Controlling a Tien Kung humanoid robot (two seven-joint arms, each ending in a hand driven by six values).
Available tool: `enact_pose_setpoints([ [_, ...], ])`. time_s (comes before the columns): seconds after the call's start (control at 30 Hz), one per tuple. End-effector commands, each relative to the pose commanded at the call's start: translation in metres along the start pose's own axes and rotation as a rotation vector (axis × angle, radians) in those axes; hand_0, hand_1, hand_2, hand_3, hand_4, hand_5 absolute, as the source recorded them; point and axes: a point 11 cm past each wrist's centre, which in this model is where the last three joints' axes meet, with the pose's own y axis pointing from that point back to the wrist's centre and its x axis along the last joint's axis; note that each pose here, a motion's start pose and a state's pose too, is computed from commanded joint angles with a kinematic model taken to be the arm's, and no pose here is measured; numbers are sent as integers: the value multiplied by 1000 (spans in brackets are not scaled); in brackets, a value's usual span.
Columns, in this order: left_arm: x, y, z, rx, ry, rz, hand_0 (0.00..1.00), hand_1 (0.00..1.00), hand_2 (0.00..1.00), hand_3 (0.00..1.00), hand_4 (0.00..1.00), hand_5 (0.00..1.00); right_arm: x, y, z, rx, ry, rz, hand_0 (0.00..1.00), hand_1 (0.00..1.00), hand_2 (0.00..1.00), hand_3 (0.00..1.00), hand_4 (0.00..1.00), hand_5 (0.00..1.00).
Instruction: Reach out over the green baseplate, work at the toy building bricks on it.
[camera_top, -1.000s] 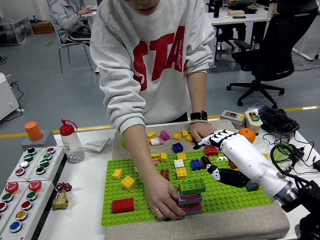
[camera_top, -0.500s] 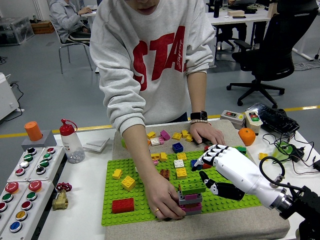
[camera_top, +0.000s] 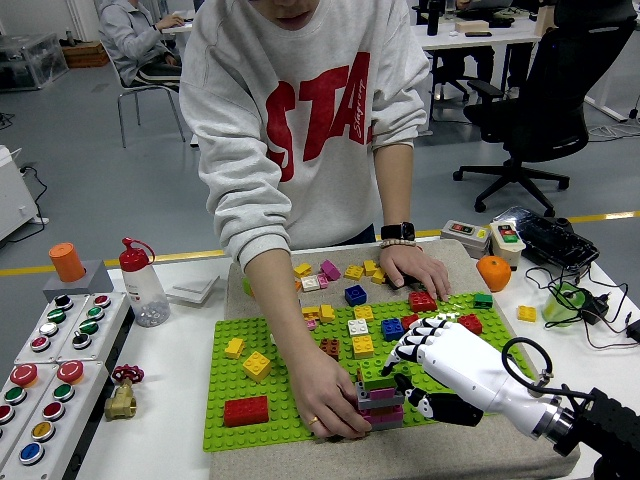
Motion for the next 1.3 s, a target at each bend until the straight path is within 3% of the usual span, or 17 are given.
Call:
enact_pose_setpoints([
  [1.3,3,1,4,-9,0,5,633,601,609,416,309,942,-9,-8,6,-23,-20,-19,746,660,615,568,347,222],
])
